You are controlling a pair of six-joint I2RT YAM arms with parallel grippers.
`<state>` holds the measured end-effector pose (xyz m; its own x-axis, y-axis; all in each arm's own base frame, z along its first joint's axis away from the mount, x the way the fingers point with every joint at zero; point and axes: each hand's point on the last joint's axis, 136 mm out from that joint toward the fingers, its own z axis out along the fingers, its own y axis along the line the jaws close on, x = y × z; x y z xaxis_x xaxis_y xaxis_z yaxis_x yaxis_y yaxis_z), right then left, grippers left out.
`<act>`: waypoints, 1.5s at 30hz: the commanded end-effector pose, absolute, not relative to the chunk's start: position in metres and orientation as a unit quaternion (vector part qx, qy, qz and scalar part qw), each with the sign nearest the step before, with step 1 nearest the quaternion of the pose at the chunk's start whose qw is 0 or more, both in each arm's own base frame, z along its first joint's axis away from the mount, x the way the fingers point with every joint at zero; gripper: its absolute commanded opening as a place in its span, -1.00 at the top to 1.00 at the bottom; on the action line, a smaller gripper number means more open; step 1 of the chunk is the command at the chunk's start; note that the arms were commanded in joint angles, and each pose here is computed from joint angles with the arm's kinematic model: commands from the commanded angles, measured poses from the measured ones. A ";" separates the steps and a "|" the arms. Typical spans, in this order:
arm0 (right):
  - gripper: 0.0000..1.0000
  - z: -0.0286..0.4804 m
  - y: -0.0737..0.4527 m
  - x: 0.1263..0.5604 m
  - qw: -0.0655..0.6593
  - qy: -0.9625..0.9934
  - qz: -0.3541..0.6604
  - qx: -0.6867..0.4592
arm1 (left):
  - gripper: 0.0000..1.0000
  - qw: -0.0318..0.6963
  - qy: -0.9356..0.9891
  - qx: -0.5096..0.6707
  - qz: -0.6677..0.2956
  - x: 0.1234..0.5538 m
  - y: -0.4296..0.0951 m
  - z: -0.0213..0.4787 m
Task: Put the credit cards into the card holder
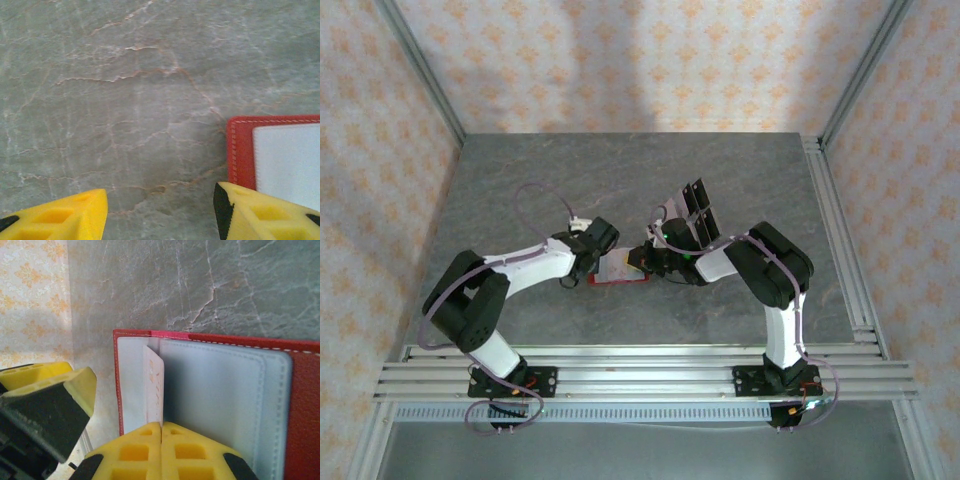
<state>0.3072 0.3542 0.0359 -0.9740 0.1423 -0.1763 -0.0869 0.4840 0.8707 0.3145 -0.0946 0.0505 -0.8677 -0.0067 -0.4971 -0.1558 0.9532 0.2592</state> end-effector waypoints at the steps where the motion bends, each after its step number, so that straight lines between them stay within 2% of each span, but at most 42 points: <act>1: 1.00 0.022 0.355 0.304 0.101 0.864 0.493 0.015 | -0.18 0.247 0.951 -0.039 0.181 0.309 -0.078 0.049; 18: 1.00 0.016 0.357 0.304 0.087 0.872 0.482 0.012 | -0.15 0.215 0.960 -0.025 0.180 0.300 -0.082 0.018; 45: 1.00 0.008 0.375 0.289 0.027 0.886 0.461 -0.040 | -0.14 0.224 0.961 -0.007 0.160 0.306 -0.107 0.013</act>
